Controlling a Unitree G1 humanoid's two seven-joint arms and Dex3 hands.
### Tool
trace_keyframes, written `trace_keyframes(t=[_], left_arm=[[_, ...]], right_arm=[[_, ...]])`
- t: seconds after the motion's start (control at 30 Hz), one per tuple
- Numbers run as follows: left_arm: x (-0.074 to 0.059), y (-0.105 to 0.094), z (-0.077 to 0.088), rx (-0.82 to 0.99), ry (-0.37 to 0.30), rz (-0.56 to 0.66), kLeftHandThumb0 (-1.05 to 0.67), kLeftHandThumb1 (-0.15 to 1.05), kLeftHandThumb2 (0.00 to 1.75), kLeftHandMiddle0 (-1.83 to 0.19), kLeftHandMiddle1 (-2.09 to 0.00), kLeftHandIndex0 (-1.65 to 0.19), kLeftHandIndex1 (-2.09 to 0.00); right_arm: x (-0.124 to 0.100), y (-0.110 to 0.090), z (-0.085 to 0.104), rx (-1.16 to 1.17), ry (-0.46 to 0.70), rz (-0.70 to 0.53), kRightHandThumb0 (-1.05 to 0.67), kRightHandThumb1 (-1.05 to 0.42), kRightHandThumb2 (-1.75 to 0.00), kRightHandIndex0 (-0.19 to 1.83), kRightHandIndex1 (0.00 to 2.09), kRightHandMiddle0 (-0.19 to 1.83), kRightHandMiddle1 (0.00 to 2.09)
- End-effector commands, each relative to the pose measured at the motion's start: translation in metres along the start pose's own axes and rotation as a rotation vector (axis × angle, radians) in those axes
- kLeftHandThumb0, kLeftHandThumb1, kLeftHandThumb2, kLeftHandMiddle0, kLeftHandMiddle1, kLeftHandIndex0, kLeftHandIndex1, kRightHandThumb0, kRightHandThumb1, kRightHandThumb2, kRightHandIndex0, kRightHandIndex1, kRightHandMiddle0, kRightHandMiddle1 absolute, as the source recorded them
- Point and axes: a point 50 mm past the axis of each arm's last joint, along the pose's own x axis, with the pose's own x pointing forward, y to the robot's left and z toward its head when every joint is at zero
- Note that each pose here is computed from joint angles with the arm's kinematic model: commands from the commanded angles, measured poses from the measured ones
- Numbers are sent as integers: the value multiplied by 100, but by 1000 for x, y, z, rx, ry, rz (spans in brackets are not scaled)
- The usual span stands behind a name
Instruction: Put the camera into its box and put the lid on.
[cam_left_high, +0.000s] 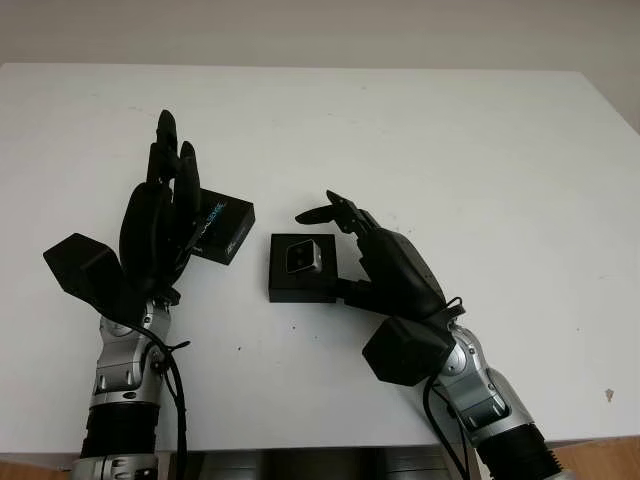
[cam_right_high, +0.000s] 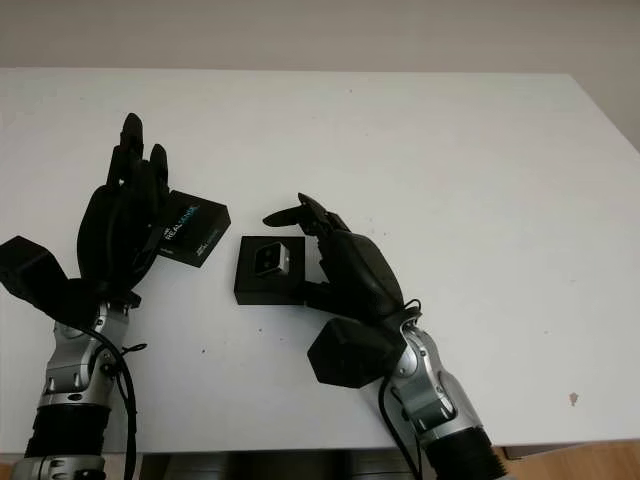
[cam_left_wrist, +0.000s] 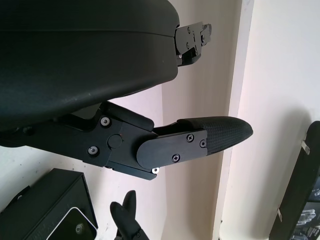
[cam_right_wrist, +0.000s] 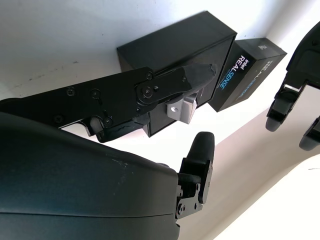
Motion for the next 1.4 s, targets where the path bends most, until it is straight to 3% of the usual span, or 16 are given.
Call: trace_keyframes(t=[0.0,1.0,1.37], left_arm=[[-2,0,2,12,-8,-4,-73,105,56,19,0,19,0],[-2,-1,2,8,-4,-12,-74,105,56,19,0,19,0],[-2,0,3,13,-7,-12,-74,105,56,19,0,19,0]], right_arm=[[4,0,2,-9,-7,-14,-49,-98,-5,17,20,9,116],[6,3,-4,-184,6,9,-53,-98,-6,20,17,10,118],[4,-3,9,-381,47,-37,-43,-99,-5,35,27,34,150]])
